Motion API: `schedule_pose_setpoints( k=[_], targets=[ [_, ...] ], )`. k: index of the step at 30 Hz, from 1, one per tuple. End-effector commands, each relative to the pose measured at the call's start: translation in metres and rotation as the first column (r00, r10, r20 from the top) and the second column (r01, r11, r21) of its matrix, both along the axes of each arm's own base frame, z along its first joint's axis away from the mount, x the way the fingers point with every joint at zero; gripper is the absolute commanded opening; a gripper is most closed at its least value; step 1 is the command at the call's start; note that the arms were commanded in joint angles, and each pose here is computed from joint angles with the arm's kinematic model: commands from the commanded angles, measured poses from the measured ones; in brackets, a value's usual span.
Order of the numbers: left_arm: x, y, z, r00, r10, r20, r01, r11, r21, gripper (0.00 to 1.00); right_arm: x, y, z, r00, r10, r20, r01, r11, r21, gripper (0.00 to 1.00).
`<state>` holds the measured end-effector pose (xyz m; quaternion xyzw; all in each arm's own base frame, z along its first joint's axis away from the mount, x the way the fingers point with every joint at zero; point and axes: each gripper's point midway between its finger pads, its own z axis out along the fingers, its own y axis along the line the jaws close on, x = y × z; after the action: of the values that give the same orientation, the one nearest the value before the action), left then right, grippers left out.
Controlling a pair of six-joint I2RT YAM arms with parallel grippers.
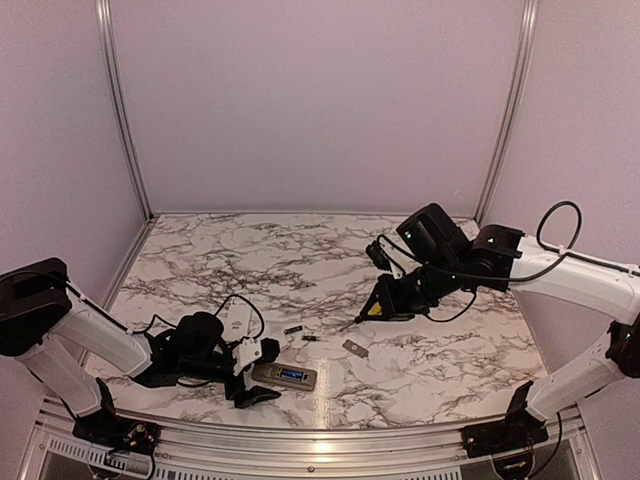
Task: Unload the batteries from the remote control
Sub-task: Place the remote control without the battery cover at the center of the board, then move the remote control without batteries to the center of the board.
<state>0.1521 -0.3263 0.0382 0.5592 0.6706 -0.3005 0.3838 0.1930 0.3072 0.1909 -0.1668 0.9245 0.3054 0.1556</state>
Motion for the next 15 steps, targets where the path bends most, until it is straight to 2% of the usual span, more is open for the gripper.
schedule_pose_setpoints(
  k=[1,7,15],
  targets=[
    [0.007,0.002,-0.014,0.998,-0.069,0.006,0.069,0.994,0.086,0.87,-0.004,-0.002,0.006,1.000,0.008,0.018,-0.008,1.000,0.004,0.00],
    [0.017,0.003,-0.029,0.989,-0.149,0.001,0.146,0.974,0.171,0.87,-0.006,-0.007,0.007,1.000,-0.006,0.015,0.006,1.000,0.006,0.00],
    [0.005,0.009,-0.042,0.977,-0.198,-0.073,0.209,0.955,0.211,0.77,-0.009,-0.014,0.011,0.999,-0.030,0.016,0.030,0.999,0.015,0.00]
  ],
)
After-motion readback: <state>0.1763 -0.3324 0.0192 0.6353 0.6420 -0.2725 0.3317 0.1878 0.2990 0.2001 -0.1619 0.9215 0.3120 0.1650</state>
